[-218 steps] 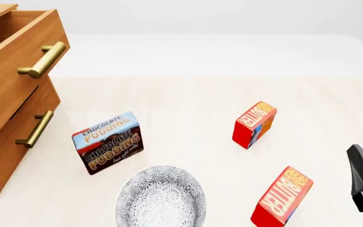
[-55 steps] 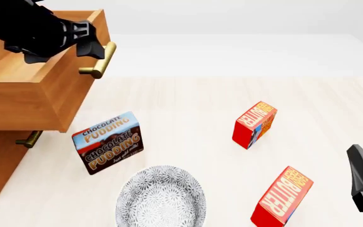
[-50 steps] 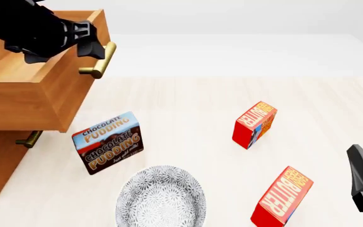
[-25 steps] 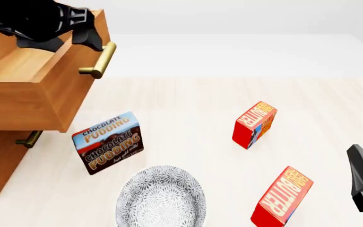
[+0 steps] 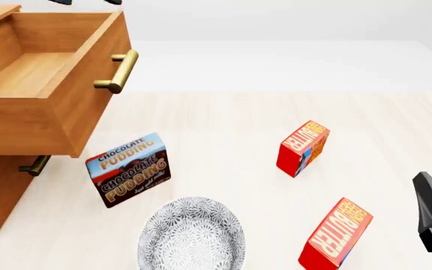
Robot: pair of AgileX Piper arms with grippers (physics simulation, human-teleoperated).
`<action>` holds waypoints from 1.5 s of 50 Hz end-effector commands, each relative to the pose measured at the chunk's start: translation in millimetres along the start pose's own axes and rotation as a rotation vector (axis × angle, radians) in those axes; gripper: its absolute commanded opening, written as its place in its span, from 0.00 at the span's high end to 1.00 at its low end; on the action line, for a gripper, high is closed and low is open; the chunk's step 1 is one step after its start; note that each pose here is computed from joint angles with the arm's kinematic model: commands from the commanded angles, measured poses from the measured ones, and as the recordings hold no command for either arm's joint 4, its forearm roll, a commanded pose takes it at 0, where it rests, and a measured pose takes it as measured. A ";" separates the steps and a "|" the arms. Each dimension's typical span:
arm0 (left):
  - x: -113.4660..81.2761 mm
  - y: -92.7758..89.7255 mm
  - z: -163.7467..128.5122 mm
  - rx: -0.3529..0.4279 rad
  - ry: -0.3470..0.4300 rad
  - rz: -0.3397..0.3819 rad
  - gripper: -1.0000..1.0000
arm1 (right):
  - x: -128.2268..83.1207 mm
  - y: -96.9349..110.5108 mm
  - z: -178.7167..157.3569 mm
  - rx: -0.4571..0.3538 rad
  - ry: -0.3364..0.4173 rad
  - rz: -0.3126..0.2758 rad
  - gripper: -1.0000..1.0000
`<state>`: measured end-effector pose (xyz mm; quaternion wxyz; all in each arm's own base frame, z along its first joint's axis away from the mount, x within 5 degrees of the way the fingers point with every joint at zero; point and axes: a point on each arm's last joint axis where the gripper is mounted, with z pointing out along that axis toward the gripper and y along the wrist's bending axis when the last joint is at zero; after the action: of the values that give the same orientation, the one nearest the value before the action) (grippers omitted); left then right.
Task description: Put the butter at the front in the top drawer of the cabinet and close it.
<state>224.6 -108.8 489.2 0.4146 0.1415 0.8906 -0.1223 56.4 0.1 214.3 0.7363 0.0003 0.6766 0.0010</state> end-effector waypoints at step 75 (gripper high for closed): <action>-40.2 -169.8 179.5 0.278 0.061 0.285 0.00 | 0.2 0.0 -0.1 0.000 -0.001 0.000 0.00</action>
<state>304.8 -320.2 440.2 0.3817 0.3227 0.8467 -0.1825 56.4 0.1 214.3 0.7363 0.0003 0.6766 0.0010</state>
